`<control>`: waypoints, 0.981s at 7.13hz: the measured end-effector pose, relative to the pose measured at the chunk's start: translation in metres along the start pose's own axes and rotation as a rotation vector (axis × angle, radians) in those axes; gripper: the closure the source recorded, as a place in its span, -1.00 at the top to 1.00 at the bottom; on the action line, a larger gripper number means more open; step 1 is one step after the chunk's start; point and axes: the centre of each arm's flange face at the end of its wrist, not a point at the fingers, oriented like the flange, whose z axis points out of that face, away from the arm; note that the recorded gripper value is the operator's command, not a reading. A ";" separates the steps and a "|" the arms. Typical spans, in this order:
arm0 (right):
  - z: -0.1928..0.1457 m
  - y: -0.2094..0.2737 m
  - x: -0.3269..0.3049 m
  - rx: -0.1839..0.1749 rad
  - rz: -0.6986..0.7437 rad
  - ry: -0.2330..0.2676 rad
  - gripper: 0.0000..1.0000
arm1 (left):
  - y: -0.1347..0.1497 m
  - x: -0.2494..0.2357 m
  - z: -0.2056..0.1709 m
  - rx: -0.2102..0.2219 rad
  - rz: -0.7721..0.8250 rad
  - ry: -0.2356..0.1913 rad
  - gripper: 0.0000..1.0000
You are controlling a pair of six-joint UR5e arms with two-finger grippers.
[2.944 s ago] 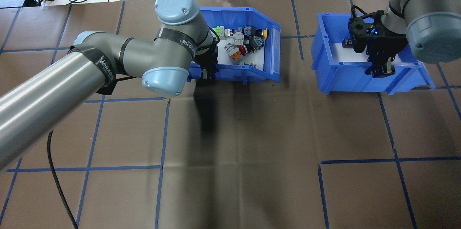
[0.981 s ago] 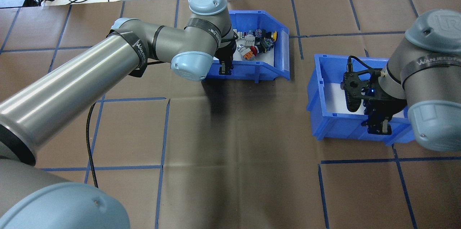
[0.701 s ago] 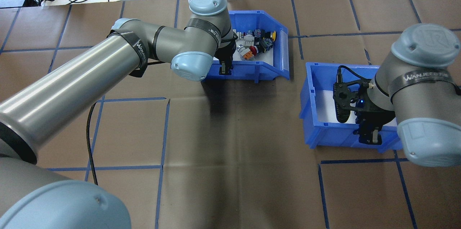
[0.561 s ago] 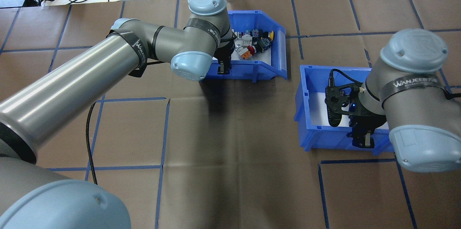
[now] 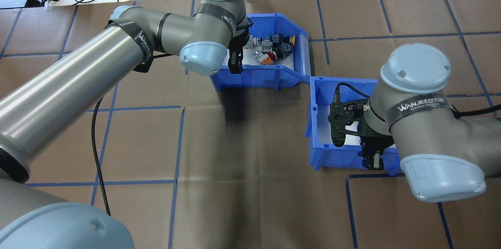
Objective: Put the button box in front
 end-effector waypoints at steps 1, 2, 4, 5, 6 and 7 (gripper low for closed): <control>-0.001 -0.019 -0.009 -0.002 0.000 0.014 -0.83 | -0.008 0.005 -0.029 0.006 0.073 -0.016 0.98; 0.000 -0.039 -0.018 -0.002 -0.002 0.028 -0.82 | -0.022 0.004 -0.062 0.010 0.181 -0.031 0.98; 0.011 -0.090 -0.036 0.002 -0.010 0.065 -0.82 | -0.064 -0.022 -0.135 0.000 0.525 -0.100 0.98; 0.018 -0.118 -0.046 0.009 -0.018 0.095 -0.81 | -0.085 -0.043 -0.168 -0.016 0.707 -0.151 0.98; 0.027 -0.142 -0.056 0.015 -0.029 0.116 -0.81 | -0.105 -0.063 -0.197 -0.023 0.867 -0.179 0.98; 0.034 -0.161 -0.065 0.020 -0.042 0.130 -0.81 | -0.126 -0.081 -0.217 -0.027 1.034 -0.192 0.98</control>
